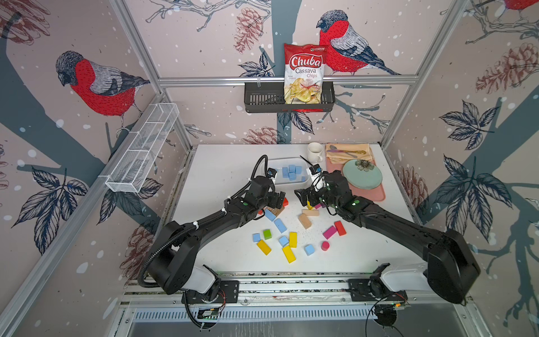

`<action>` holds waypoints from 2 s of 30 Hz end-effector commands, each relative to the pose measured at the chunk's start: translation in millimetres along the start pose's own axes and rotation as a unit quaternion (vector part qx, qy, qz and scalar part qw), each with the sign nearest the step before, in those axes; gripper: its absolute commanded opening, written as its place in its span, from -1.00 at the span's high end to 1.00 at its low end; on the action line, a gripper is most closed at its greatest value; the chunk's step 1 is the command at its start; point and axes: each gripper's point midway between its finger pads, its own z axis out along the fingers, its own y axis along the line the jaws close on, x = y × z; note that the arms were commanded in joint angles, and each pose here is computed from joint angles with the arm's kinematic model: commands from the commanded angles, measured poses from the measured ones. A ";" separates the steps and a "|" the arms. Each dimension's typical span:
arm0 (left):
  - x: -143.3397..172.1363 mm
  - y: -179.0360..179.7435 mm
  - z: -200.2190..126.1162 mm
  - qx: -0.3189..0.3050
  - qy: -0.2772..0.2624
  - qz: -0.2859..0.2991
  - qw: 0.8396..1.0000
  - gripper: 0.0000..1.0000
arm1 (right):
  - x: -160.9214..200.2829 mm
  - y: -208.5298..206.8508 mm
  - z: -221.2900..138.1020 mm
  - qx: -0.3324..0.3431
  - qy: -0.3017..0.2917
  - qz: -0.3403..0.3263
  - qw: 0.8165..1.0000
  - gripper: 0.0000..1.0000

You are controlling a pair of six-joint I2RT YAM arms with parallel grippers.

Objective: Pick out the blue building blocks
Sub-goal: Pick up the building block from the center of the board.

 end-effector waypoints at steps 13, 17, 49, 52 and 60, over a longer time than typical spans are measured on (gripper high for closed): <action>67.0 4.0 14.8 -0.019 0.207 0.046 0.977 -0.80 | 18.4 2.1 1.6 -0.012 0.019 -0.008 1.000 -0.99; 81.0 -1.6 17.1 -0.001 0.235 0.044 0.971 -0.79 | 20.0 -1.2 3.3 -0.005 0.021 -0.009 1.000 -0.99; 113.2 5.9 24.8 -0.024 0.290 0.025 0.957 -0.53 | 32.7 -9.6 12.4 0.013 0.040 0.001 0.999 -0.99; 114.7 4.9 24.6 -0.021 0.292 0.023 0.956 -0.52 | 33.1 -10.0 12.7 0.013 0.040 0.001 0.999 -0.99; 121.1 9.0 25.8 -0.033 0.302 0.021 0.952 -0.47 | 34.9 -10.2 14.1 0.014 0.042 0.002 0.999 -0.99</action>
